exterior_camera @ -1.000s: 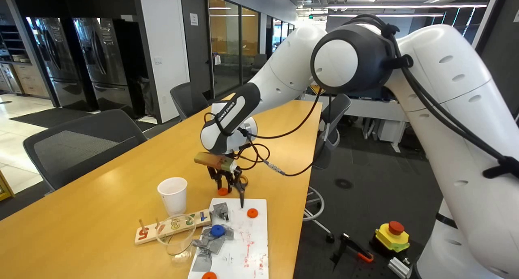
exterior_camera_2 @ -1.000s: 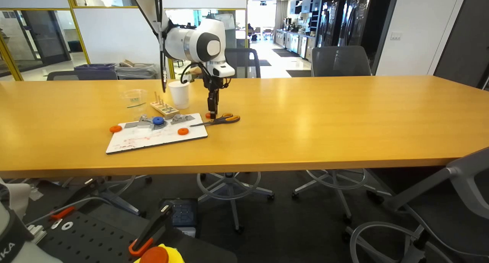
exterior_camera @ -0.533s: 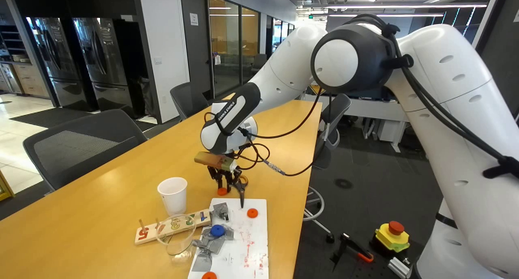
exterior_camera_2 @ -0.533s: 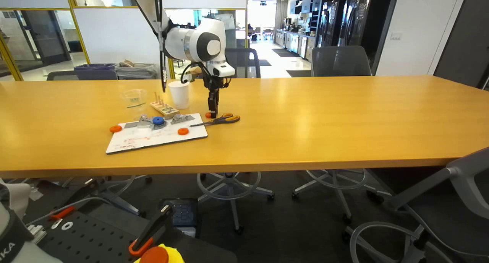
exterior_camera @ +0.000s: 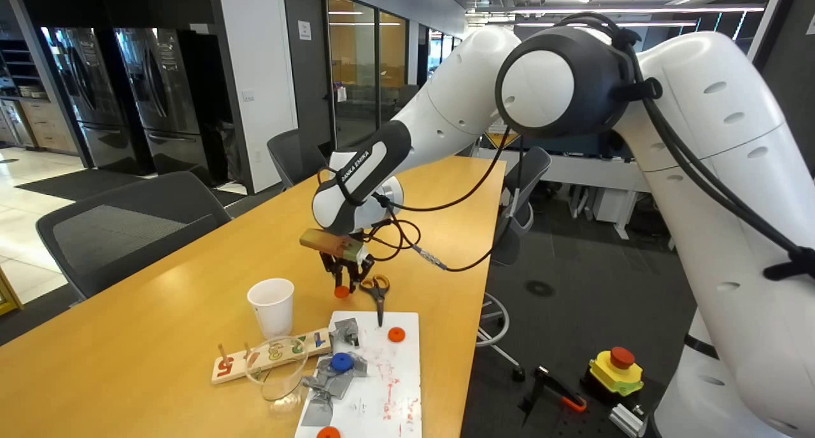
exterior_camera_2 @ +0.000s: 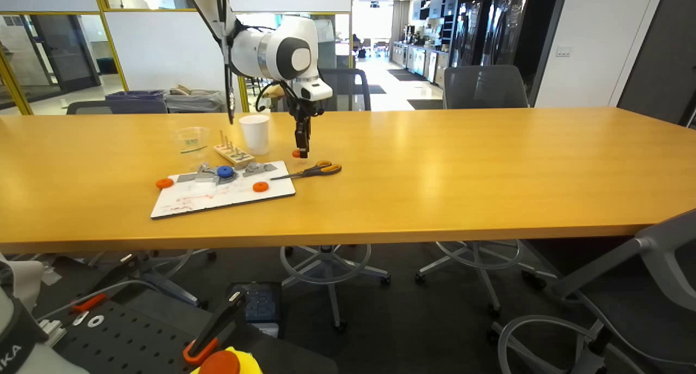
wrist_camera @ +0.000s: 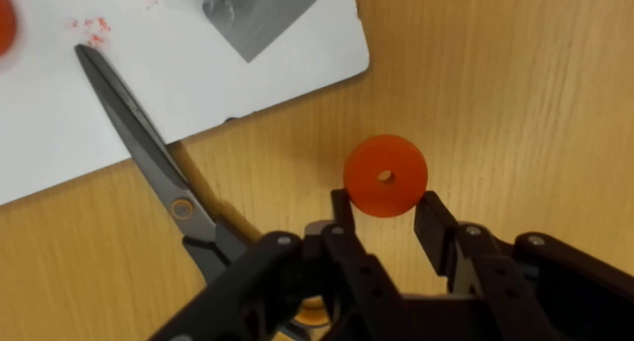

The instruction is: Put the orange rings in the white cup, place the blue ring in the clear cup

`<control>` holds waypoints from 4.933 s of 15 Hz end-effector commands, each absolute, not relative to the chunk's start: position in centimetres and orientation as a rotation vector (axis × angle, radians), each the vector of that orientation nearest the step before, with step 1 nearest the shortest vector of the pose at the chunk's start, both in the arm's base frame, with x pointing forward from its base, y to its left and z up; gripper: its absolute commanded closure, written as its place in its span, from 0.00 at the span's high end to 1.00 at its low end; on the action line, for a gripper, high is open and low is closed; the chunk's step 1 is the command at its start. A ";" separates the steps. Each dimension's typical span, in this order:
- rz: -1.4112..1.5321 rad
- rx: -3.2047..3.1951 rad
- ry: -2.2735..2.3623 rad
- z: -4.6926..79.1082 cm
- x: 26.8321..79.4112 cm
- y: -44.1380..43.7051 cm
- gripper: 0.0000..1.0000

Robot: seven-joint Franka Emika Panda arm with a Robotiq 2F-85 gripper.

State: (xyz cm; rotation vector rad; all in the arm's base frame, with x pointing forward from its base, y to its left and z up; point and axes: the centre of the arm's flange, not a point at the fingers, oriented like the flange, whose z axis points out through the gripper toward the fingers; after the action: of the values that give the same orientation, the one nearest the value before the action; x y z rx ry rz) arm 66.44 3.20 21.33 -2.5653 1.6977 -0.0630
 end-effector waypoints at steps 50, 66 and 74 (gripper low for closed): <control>0.088 -3.071 0.342 28.2 48.2 0.7 1.00; -0.033 -3.099 0.131 19.0 49.7 3.5 1.00; -0.016 -3.099 0.105 19.5 49.4 3.9 1.00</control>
State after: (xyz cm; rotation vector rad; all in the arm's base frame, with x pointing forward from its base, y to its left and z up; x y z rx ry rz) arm 49.61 3.73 18.93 -3.1042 0.1285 -0.0058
